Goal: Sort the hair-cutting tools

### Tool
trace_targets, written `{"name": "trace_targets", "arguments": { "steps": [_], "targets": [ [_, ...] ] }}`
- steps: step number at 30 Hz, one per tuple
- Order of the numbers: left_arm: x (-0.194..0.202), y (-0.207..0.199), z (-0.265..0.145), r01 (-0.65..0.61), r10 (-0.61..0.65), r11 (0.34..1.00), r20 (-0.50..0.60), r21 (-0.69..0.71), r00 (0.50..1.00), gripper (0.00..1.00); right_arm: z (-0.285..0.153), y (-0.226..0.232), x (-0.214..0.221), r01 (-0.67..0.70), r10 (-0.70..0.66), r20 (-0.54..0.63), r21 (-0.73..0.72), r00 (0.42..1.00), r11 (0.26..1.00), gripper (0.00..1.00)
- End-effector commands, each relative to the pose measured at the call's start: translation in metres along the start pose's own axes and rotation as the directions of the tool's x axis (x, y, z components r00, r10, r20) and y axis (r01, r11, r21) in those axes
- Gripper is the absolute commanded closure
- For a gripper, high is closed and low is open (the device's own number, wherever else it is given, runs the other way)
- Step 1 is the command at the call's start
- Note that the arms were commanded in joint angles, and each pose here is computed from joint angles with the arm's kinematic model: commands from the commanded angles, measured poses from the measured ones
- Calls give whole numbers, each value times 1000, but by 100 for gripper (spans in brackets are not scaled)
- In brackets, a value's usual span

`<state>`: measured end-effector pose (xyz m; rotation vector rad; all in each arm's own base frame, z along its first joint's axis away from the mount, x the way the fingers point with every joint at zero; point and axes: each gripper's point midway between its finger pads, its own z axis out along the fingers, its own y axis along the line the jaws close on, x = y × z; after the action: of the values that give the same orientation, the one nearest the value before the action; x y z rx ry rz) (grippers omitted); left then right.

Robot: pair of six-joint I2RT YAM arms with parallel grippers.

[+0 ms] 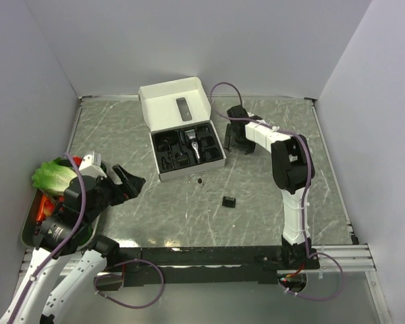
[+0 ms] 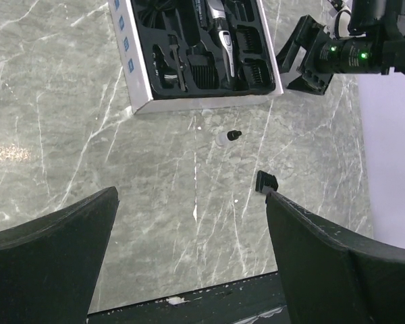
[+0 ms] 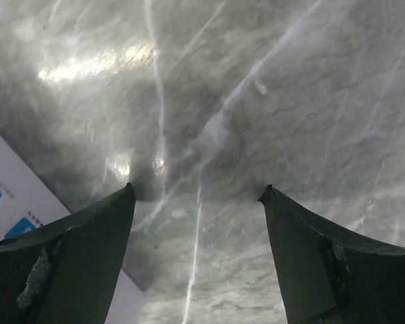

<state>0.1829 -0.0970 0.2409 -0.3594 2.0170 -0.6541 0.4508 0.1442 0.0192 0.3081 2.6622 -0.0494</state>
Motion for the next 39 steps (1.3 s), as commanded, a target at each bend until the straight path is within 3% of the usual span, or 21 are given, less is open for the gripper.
{"name": "trace_targets", "arguments": {
  "steps": [1,12,22,25,32,35,39],
  "targets": [
    [-9,-11,-4,14,-15,999,33,44,999,3,-31,19,22,102,-103,-11,-69,995,992,16],
    [-10,-10,-13,28,-30,999,42,46,999,3,-62,51,44,231,-228,43,-79,973,970,15],
    [-13,-12,-11,27,-28,999,41,42,999,3,-116,8,17,227,-231,210,45,950,973,15],
    [-16,-15,-9,22,-24,999,43,46,999,3,-136,4,31,291,-288,221,21,932,956,15],
    [-17,-18,-2,17,-19,998,40,53,999,3,-145,-18,100,519,-524,101,74,846,852,15],
    [-16,-22,1,19,-21,998,33,67,999,3,-143,-28,127,545,-549,55,72,834,835,16],
    [-16,-24,2,18,-20,997,26,74,999,3,-141,-38,150,475,-478,50,54,877,878,20]
  ]
}}
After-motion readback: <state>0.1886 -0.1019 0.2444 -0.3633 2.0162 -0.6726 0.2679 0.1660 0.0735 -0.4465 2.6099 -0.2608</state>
